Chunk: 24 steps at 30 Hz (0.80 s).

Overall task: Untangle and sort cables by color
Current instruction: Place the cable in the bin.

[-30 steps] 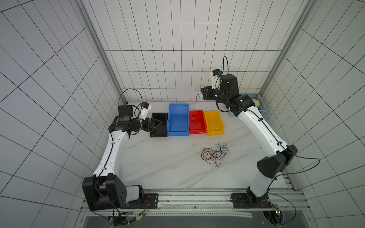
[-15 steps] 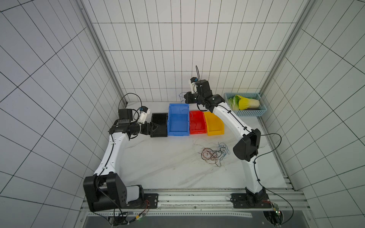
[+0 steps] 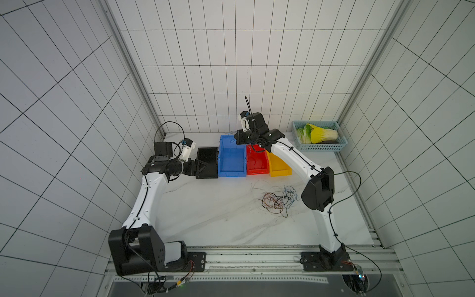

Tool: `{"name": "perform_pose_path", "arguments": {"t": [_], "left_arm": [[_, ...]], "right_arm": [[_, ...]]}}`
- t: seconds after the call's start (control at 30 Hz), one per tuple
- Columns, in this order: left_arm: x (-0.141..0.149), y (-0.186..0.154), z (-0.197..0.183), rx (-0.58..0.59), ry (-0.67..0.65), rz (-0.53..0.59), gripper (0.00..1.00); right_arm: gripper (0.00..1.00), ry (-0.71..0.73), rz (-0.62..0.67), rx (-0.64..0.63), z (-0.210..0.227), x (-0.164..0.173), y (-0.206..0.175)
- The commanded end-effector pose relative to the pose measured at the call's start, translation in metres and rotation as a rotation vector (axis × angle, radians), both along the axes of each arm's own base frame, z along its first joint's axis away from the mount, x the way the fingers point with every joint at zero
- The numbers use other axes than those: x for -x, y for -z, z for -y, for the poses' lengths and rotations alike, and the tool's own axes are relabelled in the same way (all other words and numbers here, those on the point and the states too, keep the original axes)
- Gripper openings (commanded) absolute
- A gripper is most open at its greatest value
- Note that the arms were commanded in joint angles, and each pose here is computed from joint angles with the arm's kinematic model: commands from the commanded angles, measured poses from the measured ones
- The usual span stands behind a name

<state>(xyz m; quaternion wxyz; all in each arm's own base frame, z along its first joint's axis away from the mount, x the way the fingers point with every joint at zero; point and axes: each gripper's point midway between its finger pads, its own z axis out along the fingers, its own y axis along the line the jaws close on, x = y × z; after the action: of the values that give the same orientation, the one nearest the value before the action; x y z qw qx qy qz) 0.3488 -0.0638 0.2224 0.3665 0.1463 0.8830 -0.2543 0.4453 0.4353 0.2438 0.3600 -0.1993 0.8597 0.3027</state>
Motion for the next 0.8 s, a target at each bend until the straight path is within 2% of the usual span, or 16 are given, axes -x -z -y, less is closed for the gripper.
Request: {"name": "perform_pose_path", "arguments": {"t": [0.0, 0.13, 0.23, 0.37, 0.53, 0.77], "left_arm": [[0.0, -0.001, 0.003, 0.003, 0.037, 0.04, 0.71], [-0.019, -0.006, 0.005, -0.051, 0.007, 0.066, 0.77], [-0.029, -0.014, 0.021, -0.062, 0.055, 0.087, 0.78], [-0.04, -0.019, 0.051, -0.089, 0.135, 0.11, 0.78], [-0.053, -0.018, 0.082, -0.102, 0.216, 0.143, 0.78], [-0.083, -0.008, 0.107, -0.106, 0.253, 0.165, 0.78]], "right_arm": [[0.0, -0.005, -0.093, 0.045, 0.004, 0.012, 0.034], [0.01, -0.008, -0.139, 0.086, 0.006, 0.015, 0.053], [0.25, -0.018, -0.161, 0.113, 0.008, 0.018, 0.057], [0.37, -0.012, -0.143, 0.147, 0.016, 0.02, 0.045], [0.43, 0.061, -0.095, 0.222, 0.044, 0.018, 0.02], [0.43, 0.161, -0.098, 0.235, 0.105, 0.024, -0.016]]}}
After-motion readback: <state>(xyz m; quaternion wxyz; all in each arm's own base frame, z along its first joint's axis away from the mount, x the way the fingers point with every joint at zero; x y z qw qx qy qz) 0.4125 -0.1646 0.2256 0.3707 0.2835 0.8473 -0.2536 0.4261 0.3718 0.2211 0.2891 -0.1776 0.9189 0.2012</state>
